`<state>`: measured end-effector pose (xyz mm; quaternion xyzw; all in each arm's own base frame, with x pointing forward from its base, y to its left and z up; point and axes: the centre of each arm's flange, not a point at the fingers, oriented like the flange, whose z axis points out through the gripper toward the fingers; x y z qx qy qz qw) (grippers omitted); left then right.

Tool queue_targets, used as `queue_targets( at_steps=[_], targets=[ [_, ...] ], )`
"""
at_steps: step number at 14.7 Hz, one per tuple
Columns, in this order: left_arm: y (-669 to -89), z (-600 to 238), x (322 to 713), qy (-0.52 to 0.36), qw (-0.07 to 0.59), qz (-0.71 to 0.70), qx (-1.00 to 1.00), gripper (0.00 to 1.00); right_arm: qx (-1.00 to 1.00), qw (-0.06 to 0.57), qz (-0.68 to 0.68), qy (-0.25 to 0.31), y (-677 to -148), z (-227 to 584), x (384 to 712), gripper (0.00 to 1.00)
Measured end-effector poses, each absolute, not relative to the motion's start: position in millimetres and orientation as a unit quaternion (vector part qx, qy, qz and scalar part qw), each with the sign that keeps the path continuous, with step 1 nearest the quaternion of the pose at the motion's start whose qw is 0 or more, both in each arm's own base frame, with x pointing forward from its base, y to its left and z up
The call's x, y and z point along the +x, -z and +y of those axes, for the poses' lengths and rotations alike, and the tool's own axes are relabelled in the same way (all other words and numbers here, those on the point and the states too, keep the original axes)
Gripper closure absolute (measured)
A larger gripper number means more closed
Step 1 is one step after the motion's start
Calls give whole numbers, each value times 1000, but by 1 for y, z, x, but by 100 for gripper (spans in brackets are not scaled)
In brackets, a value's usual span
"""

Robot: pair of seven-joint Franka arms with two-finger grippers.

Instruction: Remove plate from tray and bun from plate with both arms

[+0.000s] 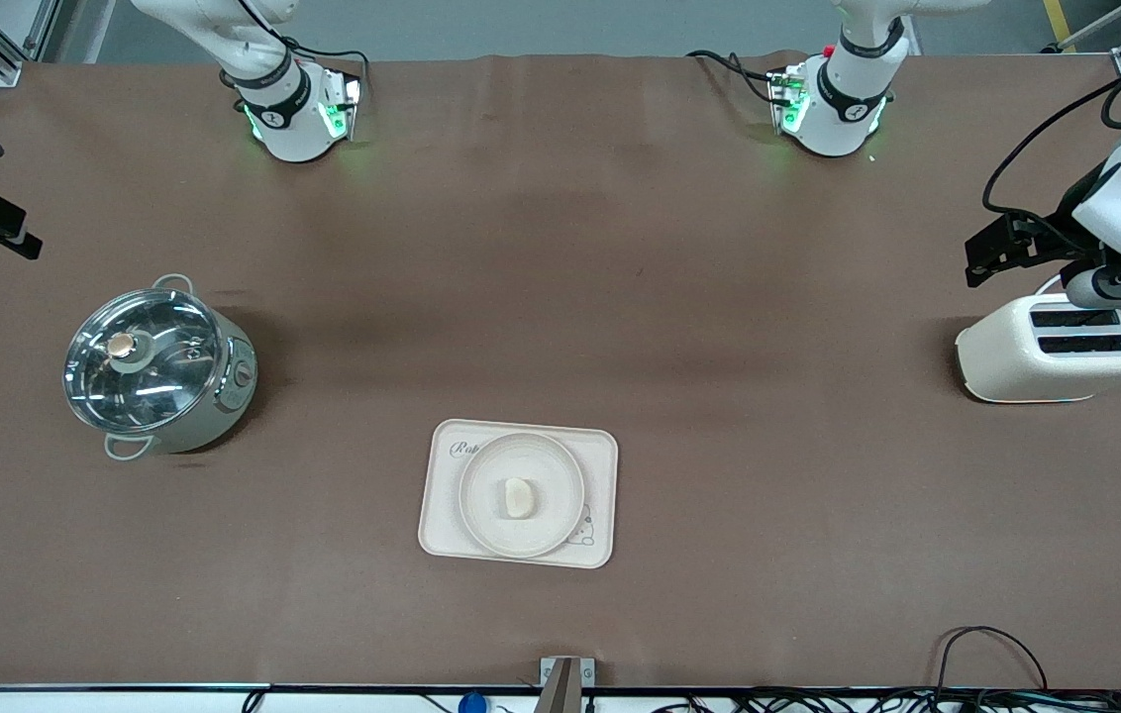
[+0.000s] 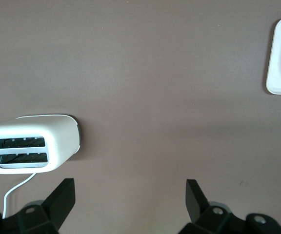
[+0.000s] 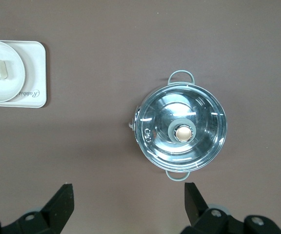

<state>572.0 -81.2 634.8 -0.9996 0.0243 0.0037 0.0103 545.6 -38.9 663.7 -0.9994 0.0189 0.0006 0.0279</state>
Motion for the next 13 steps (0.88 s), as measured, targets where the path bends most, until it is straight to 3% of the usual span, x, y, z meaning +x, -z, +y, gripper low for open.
queue_targets(
  at_steps=[3, 8, 13],
  targets=[
    [-635, -82, 572, -4, 10, 25, -1000, 0, -997, 68, 20, -22, -632, -28, 554, 0],
    [-635, -82, 572, -4, 10, 25, -1000, 0, -990, 117, 63, -57, -485, 78, 623, 0],
    [-635, -84, 572, -4, 10, 27, -1000, 0, -978, 179, 109, -4, -354, 211, 663, 0]
  ],
)
